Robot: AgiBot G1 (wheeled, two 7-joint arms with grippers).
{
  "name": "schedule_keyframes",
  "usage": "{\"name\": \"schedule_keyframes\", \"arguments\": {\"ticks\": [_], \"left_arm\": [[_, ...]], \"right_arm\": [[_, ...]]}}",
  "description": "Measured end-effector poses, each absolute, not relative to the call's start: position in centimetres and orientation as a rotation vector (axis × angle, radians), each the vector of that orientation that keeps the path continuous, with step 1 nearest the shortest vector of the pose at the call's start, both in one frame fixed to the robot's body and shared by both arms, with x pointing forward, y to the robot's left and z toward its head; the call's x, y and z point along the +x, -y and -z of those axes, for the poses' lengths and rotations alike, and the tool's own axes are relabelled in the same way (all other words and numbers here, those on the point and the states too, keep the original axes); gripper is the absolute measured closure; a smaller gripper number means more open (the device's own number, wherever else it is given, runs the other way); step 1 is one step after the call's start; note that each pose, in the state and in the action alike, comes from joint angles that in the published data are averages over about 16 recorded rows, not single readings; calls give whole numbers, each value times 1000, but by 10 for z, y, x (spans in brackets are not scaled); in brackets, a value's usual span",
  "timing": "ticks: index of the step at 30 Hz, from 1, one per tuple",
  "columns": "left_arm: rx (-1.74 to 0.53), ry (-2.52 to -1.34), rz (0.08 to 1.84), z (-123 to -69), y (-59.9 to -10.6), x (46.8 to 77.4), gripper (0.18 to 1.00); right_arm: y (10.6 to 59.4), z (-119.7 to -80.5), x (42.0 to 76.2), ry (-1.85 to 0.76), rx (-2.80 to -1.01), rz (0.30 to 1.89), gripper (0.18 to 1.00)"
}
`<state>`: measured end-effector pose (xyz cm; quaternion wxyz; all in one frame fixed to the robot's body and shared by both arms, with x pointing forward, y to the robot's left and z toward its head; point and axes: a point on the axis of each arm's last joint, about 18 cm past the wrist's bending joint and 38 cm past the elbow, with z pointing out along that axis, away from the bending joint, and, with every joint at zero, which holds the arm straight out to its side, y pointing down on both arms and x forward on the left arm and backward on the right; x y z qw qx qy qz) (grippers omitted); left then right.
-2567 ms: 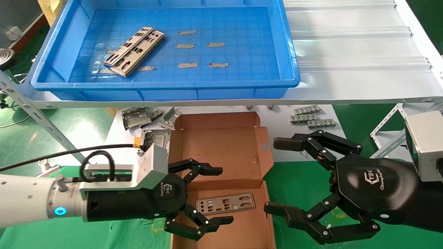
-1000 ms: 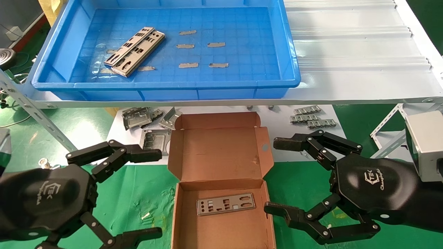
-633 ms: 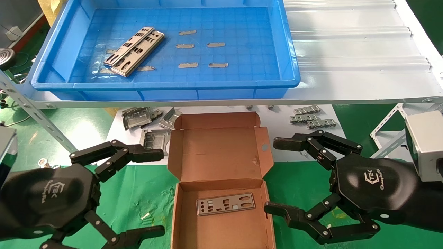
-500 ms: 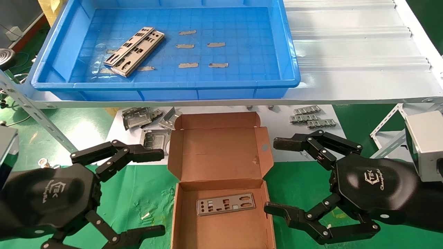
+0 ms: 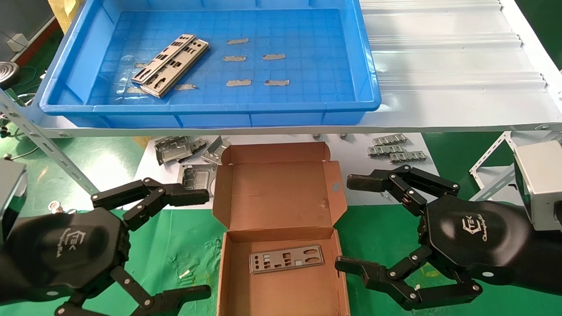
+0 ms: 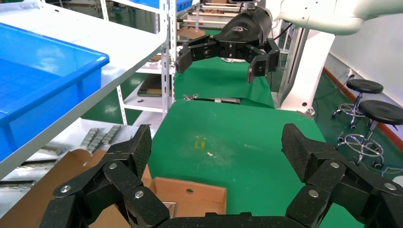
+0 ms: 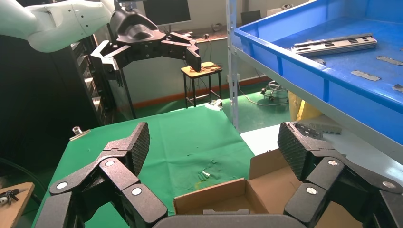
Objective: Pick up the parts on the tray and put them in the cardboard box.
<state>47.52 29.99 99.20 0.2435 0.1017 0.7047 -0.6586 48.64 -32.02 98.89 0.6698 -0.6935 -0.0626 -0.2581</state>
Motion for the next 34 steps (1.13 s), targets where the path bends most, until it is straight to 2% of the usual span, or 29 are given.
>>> {"name": "schedule_keyframes", "arguments": {"ticks": [34], "left_arm": [[276, -1925, 1799, -992, -300, 476, 184]], "right_arm": [[320, -989, 486, 141, -1563, 582, 178]]}}
